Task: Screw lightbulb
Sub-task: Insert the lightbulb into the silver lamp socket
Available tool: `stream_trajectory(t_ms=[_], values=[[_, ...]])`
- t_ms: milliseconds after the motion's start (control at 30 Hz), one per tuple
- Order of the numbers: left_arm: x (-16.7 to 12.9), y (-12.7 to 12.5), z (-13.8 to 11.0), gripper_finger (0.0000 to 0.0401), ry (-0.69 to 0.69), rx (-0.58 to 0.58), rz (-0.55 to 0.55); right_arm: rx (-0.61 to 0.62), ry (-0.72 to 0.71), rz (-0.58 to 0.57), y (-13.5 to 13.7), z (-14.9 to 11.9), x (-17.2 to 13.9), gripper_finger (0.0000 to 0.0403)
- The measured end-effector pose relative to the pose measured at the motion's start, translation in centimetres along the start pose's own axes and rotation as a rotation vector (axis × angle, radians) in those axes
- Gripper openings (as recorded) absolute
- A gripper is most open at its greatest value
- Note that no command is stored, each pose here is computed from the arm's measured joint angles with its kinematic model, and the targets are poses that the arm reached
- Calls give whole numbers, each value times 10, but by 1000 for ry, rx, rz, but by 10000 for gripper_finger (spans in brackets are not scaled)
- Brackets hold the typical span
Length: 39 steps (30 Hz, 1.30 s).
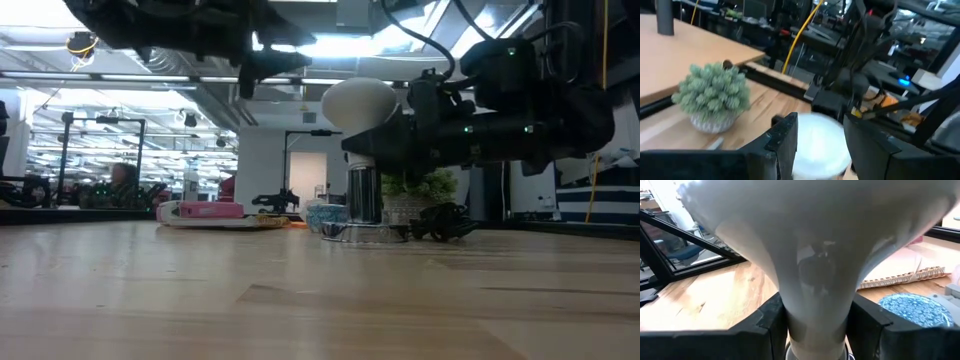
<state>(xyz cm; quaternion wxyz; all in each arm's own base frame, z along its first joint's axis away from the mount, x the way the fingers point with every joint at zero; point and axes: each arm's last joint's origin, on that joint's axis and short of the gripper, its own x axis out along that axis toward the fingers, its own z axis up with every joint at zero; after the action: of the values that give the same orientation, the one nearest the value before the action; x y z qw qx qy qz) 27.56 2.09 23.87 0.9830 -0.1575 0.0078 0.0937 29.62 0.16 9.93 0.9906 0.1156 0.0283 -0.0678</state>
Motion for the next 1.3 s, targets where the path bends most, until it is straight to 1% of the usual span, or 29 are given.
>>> stream_trajectory(t_ms=[200, 433, 567, 700, 867, 1133, 1300], values=[[25, -10, -3, 150, 26, 68, -18, -7, 4, 8, 1, 0, 2, 159], [59, -8, -9, 150, 61, 80, -4, -9, 10, 20, 1, 0, 2, 159], [71, -7, -17, 150, 107, 84, -17, -10, 12, 23, 1, 0, 2, 159], [74, -8, -18, 150, 156, 84, -3, -10, 14, 25, 1, -1, 2, 159], [74, -8, -19, 150, 169, 79, 0, -8, 16, 29, 1, -1, 1, 160], [73, -7, -20, 150, 178, 78, 8, -14, 50, 33, 0, -5, 1, 192], [73, -7, -20, 150, 182, 78, 8, -13, 49, 33, 0, -5, 1, 198]])
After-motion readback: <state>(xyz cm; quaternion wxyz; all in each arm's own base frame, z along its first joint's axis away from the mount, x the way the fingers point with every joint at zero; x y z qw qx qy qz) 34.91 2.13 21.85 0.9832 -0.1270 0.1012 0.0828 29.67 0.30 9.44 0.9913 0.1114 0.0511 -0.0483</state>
